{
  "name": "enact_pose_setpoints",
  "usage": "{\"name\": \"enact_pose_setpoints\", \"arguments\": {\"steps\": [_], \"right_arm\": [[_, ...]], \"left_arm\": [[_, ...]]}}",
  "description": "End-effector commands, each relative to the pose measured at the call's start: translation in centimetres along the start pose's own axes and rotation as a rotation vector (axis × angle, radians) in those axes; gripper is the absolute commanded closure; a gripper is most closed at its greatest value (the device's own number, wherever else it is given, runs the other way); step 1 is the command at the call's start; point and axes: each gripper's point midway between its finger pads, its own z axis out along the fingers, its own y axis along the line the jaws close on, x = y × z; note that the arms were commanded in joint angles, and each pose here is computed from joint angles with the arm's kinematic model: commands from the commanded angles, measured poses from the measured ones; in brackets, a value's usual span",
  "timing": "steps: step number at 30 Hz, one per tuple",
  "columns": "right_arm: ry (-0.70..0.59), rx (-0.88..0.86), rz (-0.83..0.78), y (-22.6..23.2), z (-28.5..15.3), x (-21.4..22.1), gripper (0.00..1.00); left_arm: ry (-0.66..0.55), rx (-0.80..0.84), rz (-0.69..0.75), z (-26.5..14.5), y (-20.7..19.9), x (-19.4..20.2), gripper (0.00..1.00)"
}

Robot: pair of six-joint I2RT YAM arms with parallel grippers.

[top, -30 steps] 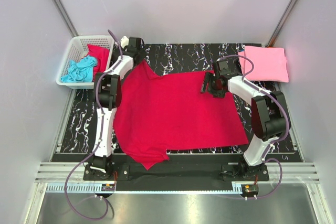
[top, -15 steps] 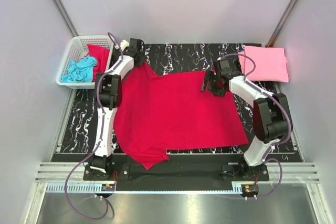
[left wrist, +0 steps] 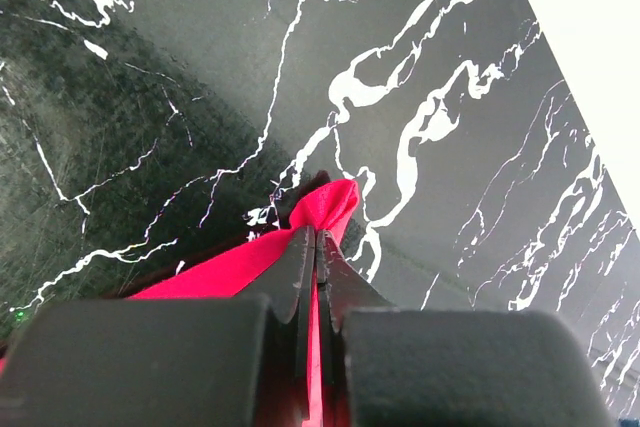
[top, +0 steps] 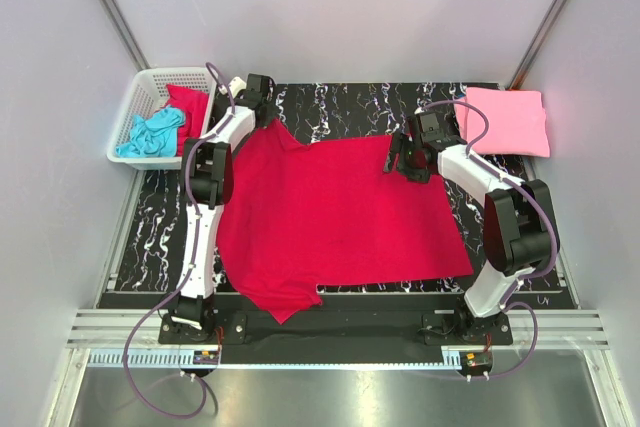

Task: Fold and stack the t-shirts
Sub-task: Fold the tshirt

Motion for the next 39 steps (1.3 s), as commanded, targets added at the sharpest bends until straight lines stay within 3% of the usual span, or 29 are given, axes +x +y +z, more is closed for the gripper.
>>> {"name": "enact_pose_setpoints", "arguments": {"steps": [1,6,21,33,39], "right_arm": [[-0.041,0.001,0.016,0.3,0.0,-1.7,0.24],[-0.022,-0.001,0.027,0.7,1.2,-2.0,0.25],[0.000,-0.007,0.036,0.6,1.3,-1.2,0.26],[-0.103,0.021,0.057,0.6,0.7,-5.7,0.23],[-0.085,0.010,0.078,0.7,0.7,-5.1,0.24]], "left_arm": [[-0.002,0.040,0.044,-1.8,-1.6,-0.9,1.00],[0.004,0.102,0.100,-4.7,-2.7,-1.6,1.00],[-0.004,0.189,0.141,-8.2,-4.9,-3.1,1.00],[-0.041,0.144,0.196,-12.5,-2.4,-4.0,1.00],[-0.018,0.149,0.227,-14.4,-1.3,-3.4,1.00]]}}
